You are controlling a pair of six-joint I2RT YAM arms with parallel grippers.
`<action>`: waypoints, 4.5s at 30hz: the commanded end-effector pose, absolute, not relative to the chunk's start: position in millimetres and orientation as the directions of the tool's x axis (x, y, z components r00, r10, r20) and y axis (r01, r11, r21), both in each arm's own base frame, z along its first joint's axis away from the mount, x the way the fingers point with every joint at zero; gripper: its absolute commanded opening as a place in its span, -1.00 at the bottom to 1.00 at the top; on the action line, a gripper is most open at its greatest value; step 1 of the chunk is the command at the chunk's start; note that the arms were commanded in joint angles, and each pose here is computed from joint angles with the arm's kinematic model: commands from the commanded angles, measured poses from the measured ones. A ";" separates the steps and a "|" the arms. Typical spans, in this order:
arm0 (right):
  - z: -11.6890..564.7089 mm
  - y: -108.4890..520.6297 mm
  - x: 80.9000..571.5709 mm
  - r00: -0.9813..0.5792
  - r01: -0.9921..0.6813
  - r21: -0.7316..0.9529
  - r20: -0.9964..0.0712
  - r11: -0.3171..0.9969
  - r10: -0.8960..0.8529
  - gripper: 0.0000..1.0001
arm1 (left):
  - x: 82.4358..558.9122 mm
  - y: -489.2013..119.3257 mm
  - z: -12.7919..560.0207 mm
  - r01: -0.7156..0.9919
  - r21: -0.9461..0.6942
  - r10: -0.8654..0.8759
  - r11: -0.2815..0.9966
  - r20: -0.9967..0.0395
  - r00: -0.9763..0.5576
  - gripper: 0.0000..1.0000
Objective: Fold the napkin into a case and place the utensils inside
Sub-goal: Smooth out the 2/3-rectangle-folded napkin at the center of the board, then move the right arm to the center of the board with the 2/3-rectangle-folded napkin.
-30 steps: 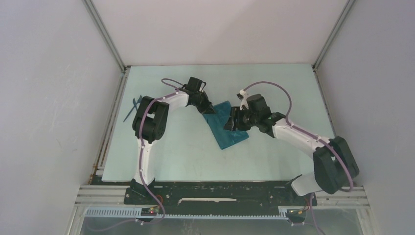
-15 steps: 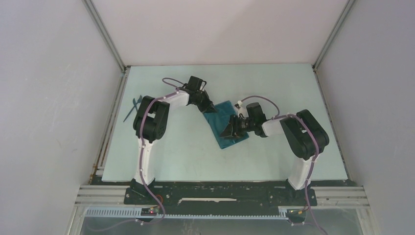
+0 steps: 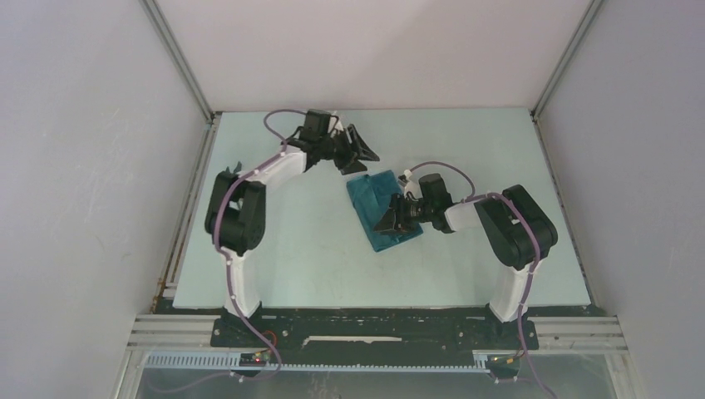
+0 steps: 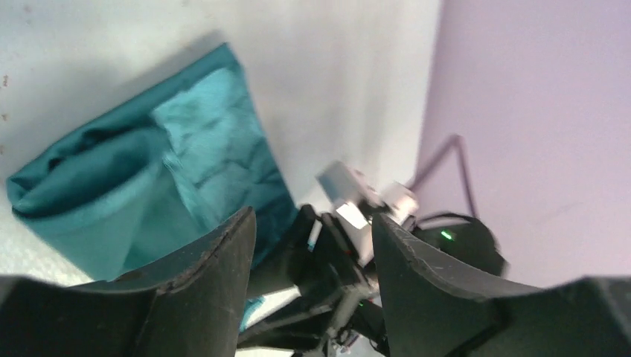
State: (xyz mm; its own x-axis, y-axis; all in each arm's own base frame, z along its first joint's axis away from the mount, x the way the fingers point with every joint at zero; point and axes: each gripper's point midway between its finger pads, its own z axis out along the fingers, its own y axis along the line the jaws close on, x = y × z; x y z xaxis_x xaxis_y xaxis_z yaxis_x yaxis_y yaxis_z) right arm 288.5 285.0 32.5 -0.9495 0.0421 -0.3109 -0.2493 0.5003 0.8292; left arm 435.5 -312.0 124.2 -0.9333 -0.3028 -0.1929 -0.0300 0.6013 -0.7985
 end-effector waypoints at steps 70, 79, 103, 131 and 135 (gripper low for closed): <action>54.7 339.2 288.9 -0.969 -0.245 0.908 -0.241 0.340 -0.057 0.50 | 458.6 -279.3 10.5 -0.260 -0.849 -0.473 0.461 0.013 -0.881 -1.00; 46.1 316.2 231.6 -0.976 -0.216 0.906 -0.192 0.363 -0.102 0.47 | 459.7 -279.8 11.2 -0.255 -0.848 -0.468 0.464 0.010 -0.884 -1.00; 44.9 154.7 314.4 -0.942 0.012 0.676 -0.239 0.737 0.234 0.43 | 407.5 -280.2 182.6 0.045 -0.858 -0.274 0.512 -0.213 -0.938 0.23; 42.0 168.2 245.0 -0.879 0.264 0.707 -0.105 0.656 0.466 0.23 | 197.6 -313.3 101.0 0.398 -0.348 0.207 0.849 -0.476 -0.855 0.56; 42.7 111.2 247.8 -0.820 0.321 0.625 -0.192 0.711 0.539 0.36 | 189.4 -349.4 91.0 0.463 -0.231 0.327 0.856 -0.452 -0.830 0.28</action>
